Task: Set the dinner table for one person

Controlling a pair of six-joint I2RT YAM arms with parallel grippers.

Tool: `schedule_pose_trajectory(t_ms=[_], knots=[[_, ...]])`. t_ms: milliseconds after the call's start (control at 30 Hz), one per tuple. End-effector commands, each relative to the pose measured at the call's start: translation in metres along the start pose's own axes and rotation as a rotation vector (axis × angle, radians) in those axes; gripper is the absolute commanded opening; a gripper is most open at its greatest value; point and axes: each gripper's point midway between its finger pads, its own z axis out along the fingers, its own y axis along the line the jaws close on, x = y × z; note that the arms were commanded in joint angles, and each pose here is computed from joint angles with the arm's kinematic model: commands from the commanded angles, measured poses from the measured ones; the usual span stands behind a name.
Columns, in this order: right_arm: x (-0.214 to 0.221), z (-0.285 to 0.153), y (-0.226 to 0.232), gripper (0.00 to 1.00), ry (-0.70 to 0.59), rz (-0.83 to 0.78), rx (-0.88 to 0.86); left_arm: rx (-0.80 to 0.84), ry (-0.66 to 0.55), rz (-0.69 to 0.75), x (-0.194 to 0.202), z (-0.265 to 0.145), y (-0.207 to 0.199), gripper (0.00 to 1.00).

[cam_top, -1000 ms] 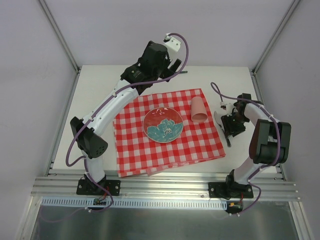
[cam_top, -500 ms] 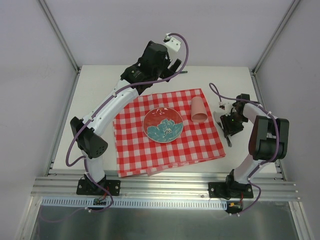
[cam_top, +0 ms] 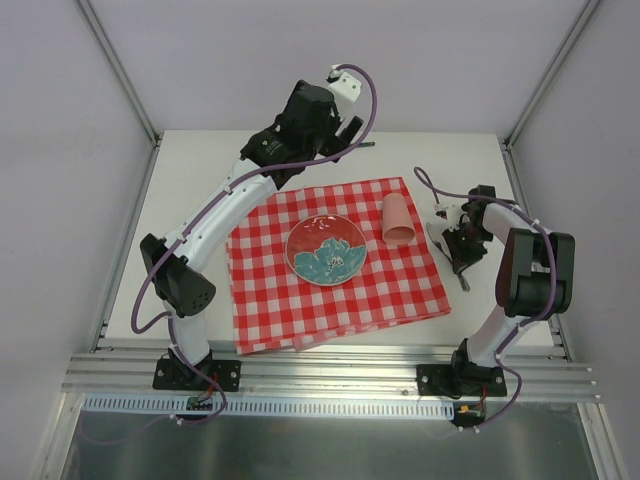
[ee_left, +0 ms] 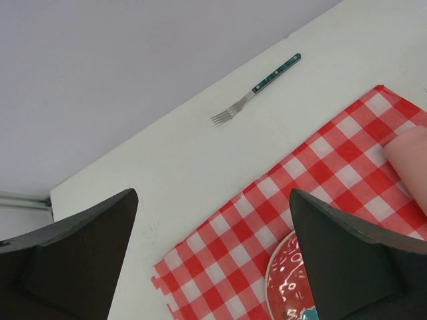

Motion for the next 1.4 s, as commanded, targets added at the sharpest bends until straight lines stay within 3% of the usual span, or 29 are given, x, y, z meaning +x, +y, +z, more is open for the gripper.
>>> schedule_pose_trajectory(t_ms=[0,333,1367], knots=[[-0.005,0.004,0.015,0.11,0.003,-0.015,-0.072,-0.020,-0.060,-0.028,-0.022,-0.007,0.004,0.99],[-0.013,-0.004,0.016,0.01,-0.026,0.009,-0.077,-0.024,-0.059,-0.027,-0.021,-0.008,0.005,0.99],[-0.013,-0.012,0.019,0.00,-0.036,0.039,-0.081,-0.020,-0.057,-0.032,-0.021,-0.005,0.003,0.99]])
